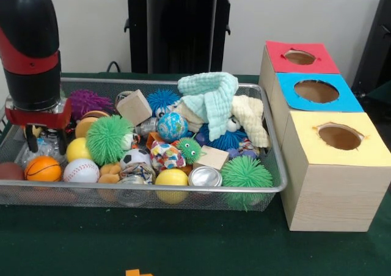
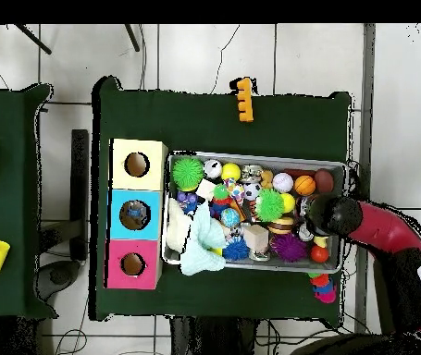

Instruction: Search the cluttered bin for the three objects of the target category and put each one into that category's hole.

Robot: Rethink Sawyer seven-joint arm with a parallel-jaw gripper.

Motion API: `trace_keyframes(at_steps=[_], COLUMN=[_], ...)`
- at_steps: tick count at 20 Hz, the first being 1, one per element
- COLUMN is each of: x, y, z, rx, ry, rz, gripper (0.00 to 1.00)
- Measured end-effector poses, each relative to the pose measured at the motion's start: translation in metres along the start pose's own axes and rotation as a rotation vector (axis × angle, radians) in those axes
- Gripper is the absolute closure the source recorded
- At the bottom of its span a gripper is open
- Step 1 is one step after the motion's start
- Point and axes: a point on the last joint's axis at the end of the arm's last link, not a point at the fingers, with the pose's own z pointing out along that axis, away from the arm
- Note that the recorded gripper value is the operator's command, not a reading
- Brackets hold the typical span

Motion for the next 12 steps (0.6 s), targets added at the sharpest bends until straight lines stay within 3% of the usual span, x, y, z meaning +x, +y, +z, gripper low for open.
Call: trace_keyframes(at_steps=[12], x=[-0.024], y=[0.003], z=[0.001], rx=[0.083], ry=[-0.038], rz=[-0.046], gripper=[0.00])
